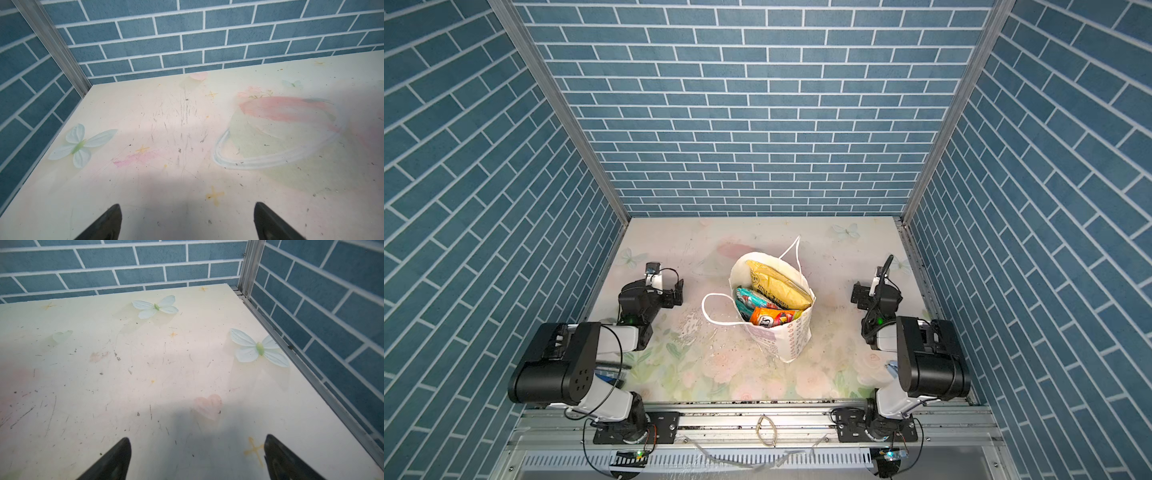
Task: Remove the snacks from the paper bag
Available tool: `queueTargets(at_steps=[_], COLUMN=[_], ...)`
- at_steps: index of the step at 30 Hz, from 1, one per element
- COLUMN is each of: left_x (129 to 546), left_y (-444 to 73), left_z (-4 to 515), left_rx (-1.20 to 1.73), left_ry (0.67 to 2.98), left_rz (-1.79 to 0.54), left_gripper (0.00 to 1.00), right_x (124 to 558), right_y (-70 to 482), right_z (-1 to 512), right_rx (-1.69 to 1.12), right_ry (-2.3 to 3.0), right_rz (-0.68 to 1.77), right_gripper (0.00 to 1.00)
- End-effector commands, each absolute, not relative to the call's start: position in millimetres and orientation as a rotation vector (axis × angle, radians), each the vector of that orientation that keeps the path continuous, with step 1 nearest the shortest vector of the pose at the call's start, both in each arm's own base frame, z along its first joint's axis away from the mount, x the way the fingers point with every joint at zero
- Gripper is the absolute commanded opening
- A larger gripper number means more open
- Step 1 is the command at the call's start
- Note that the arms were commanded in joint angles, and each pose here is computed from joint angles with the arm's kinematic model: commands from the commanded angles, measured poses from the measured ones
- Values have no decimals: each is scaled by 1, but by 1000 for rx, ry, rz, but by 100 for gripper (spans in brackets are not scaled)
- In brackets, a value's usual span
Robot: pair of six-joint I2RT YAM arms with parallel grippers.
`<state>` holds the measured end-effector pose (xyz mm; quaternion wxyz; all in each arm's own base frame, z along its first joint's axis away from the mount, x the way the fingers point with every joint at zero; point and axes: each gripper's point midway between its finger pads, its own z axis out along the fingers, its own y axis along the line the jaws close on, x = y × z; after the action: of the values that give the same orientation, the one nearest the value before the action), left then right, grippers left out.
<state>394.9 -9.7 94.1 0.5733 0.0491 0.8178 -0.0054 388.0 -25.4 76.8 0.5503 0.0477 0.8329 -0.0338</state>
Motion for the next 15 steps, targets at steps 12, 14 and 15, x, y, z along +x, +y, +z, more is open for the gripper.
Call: queueTargets(at_steps=[12, 14, 15], left_x=[395, 395, 395], left_y=[-8, -8, -8], left_z=[93, 93, 93], left_rx=[116, 117, 116], left_ry=[1922, 1924, 1922], left_rz=[-5, -5, -6], left_gripper=[100, 100, 100], right_x=[394, 395, 394], right_y=[-25, -25, -25], right_z=[88, 89, 88], right_rx=[88, 88, 88], right_ry=[1941, 1939, 1939], right_rz=[-87, -87, -87], right_gripper=[99, 99, 99])
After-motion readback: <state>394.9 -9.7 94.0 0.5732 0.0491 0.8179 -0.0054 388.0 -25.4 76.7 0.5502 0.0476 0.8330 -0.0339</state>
